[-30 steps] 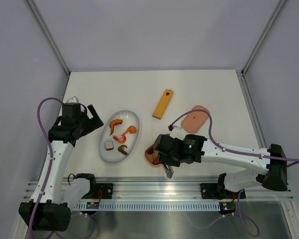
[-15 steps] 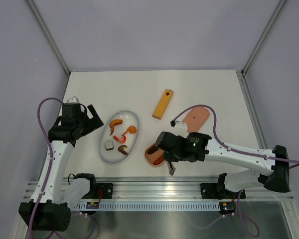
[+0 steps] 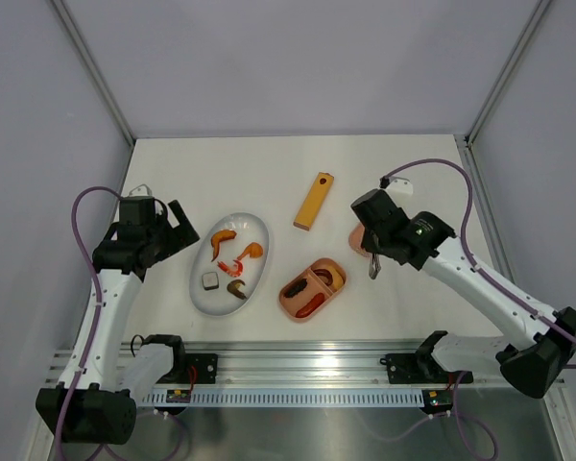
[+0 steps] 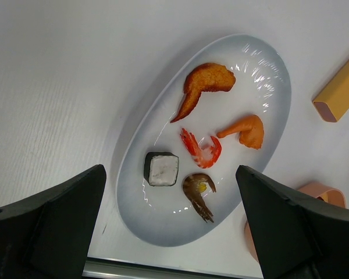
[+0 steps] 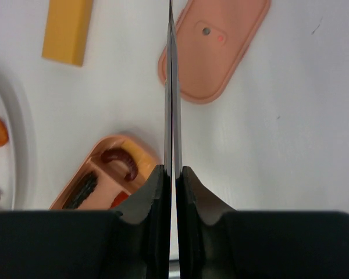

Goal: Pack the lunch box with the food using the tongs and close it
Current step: Place the fake food in the packing box, then place the clamp at the center of the board.

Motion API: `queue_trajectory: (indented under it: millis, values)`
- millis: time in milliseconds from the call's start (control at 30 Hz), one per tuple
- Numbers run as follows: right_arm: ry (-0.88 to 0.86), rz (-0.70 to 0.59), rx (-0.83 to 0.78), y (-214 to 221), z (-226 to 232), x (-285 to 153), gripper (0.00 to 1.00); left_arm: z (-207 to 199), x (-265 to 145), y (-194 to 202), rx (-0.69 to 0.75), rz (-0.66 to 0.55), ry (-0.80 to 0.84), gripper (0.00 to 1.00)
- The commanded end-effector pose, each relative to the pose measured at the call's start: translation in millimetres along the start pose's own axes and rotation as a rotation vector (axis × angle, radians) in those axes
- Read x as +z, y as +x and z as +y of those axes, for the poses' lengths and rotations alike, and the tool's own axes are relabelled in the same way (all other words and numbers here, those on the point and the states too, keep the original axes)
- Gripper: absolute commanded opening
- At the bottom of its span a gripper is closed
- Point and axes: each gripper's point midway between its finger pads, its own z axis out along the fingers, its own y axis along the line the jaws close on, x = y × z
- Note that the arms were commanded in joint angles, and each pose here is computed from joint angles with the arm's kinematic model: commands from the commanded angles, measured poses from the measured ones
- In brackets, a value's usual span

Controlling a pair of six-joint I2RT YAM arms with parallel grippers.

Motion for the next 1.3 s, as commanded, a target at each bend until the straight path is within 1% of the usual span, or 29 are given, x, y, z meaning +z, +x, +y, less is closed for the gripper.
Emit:
queue_trajectory:
  millis: [0, 67, 100, 133, 167, 200, 233, 267, 333, 367, 400, 433, 467, 500, 567, 633, 667, 733, 767, 800, 867, 933, 967, 1033, 1067, 1100, 1133, 1167, 1267]
  values:
    - [0.082, -0.134, -0.099, -42, -13, 28, 0.08, -14, -6, -21, -0.004, -0.05, 0.043, 0.99]
    - [0.15, -0.152, -0.108, -56, -22, 49, 0.08, -16, -6, -23, -0.004, -0.046, 0.049, 0.99]
    - [0.149, -0.185, -0.115, -72, -18, 57, 0.08, -17, -4, -24, -0.006, -0.041, 0.049, 0.99]
    - [0.159, -0.19, -0.117, -78, -19, 65, 0.08, -17, -4, -24, -0.004, -0.04, 0.048, 0.99]
    - [0.194, -0.172, -0.117, -82, -24, 84, 0.08, -17, -5, -25, -0.005, -0.045, 0.046, 0.99]
    - [0.179, -0.2, -0.114, -98, -18, 92, 0.08, -17, -6, -27, -0.003, -0.049, 0.044, 0.99]
    - [0.174, -0.196, -0.118, -103, -16, 101, 0.08, -17, -6, -27, 0.001, -0.047, 0.042, 0.99]
    - [0.196, -0.178, -0.123, -105, -17, 124, 0.08, -16, -6, -27, 0.002, -0.048, 0.033, 0.99]
    - [0.202, -0.188, -0.127, -123, -13, 138, 0.08, -15, -7, -28, 0.013, -0.045, 0.029, 0.99]
    - [0.209, -0.175, -0.135, -122, -10, 158, 0.08, -15, -7, -28, 0.015, -0.046, 0.028, 0.99]
    - [0.209, -0.188, -0.131, -132, -8, 165, 0.08, -14, -7, -28, 0.018, -0.044, 0.025, 0.99]
    - [0.185, -0.175, -0.128, -133, -4, 173, 0.08, -13, -7, -27, 0.022, -0.042, 0.023, 0.99]
    - [0.177, -0.153, -0.132, -129, -1, 192, 0.08, -13, -6, -26, 0.022, -0.039, 0.022, 0.99]
    - [0.162, -0.161, -0.124, -135, 4, 198, 0.08, -13, -7, -26, 0.024, -0.04, 0.022, 0.99]
    - [0.163, -0.142, -0.129, -131, 5, 221, 0.11, -11, -7, -24, 0.026, -0.037, 0.018, 0.99]
    - [0.144, -0.159, -0.126, -138, 12, 233, 0.15, -9, -9, -23, 0.032, -0.034, 0.012, 0.99]
    - [0.148, -0.137, -0.141, -131, 12, 250, 0.17, -9, -10, -23, 0.035, -0.037, 0.01, 0.99]
    - [0.144, -0.136, -0.153, -137, 16, 262, 0.2, -6, -10, -21, 0.04, -0.032, 0.002, 0.99]
    - [0.154, -0.102, -0.171, -126, 15, 278, 0.22, -6, -11, -22, 0.043, -0.035, 0.0, 0.99]
    - [0.155, -0.104, -0.175, -131, 18, 282, 0.23, -6, -11, -22, 0.043, -0.034, -0.002, 0.99]
    - [0.167, -0.076, -0.189, -122, 18, 299, 0.3, -6, -13, -22, 0.043, -0.036, 0.001, 0.99]
    - [0.164, -0.075, -0.189, -125, 22, 304, 0.39, -6, -14, -22, 0.045, -0.037, 0.005, 0.99]
    - [0.177, -0.058, -0.196, -120, 19, 313, 0.46, -6, -14, -21, 0.044, -0.037, 0.003, 0.99]
    - [0.162, -0.056, -0.188, -127, 23, 317, 0.53, -6, -15, -22, 0.044, -0.037, 0.005, 0.99]
    - [0.167, -0.043, -0.189, -124, 22, 322, 0.58, -6, -15, -21, 0.045, -0.036, 0.004, 0.99]
    - [0.166, -0.055, -0.181, -135, 23, 320, 0.67, -6, -16, -22, 0.043, -0.036, 0.004, 0.99]
    - [0.169, -0.059, -0.181, -140, 23, 319, 0.72, -6, -18, -21, 0.045, -0.035, 0.005, 0.99]
    - [0.174, -0.047, -0.186, -140, 22, 318, 0.75, -6, -18, -21, 0.047, -0.035, 0.003, 0.99]
    - [0.154, -0.104, -0.176, -173, 26, 296, 0.77, -6, -22, -24, 0.048, -0.049, 0.003, 0.99]
